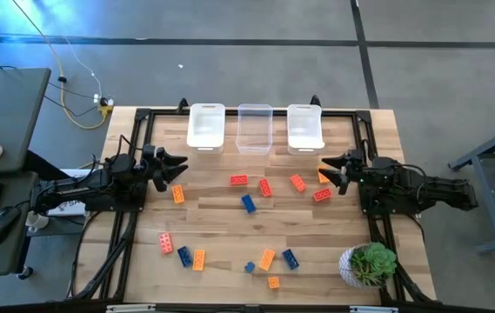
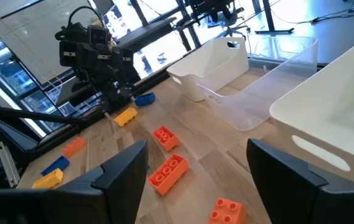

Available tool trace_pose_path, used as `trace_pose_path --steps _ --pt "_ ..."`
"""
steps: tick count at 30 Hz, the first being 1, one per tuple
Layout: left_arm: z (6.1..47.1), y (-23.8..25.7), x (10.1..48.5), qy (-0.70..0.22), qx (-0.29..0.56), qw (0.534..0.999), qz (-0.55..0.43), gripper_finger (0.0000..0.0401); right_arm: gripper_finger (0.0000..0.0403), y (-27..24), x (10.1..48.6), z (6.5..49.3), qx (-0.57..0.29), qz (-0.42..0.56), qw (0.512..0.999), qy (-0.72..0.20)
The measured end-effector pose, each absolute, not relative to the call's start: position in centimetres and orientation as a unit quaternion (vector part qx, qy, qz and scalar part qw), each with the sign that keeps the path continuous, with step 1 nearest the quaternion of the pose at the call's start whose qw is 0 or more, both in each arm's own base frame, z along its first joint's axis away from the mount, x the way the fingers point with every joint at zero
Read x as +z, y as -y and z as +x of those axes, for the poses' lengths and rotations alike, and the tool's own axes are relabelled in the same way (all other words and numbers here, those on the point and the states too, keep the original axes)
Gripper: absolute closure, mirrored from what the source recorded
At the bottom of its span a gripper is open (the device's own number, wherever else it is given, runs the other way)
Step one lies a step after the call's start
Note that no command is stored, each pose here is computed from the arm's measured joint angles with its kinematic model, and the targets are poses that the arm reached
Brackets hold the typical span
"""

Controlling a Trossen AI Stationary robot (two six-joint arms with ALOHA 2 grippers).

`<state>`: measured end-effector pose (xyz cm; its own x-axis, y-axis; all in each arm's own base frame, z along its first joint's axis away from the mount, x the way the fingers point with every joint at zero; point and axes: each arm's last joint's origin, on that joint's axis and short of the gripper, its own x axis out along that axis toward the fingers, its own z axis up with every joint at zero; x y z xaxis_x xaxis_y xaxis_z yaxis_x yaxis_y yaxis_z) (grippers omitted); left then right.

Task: Sort & place blocks by color
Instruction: Put the orange game piece into the right white bin

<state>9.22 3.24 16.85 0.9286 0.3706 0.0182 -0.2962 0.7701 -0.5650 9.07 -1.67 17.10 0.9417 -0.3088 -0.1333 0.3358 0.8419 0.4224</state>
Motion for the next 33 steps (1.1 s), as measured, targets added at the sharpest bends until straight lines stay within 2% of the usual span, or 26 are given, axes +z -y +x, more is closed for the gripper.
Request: trace_pose_path --steps 7,16,21,28,33 --pt "9.2 -3.3 16.9 0.078 0.194 0.926 -0.316 0.0178 0.0144 1.7 17.1 9.1 -0.166 0.232 0.958 -0.028" --pt "9.1 -3.5 17.0 0.094 0.209 0.912 -0.339 0.0178 0.0144 1.7 17.3 9.1 -0.177 0.328 0.928 0.002" --pt "9.1 -3.5 17.0 0.096 0.211 0.910 -0.343 0.0178 0.0144 1.9 18.1 9.1 -0.193 0.352 0.914 0.057" --pt "9.1 -3.5 17.0 0.096 0.210 0.910 -0.344 0.0178 0.0144 2.0 19.9 8.9 -0.163 0.373 0.901 0.150" --pt "9.1 -3.5 17.0 0.092 0.211 0.917 -0.327 0.0178 0.0144 1.9 21.6 8.8 -0.163 0.376 0.901 0.145"
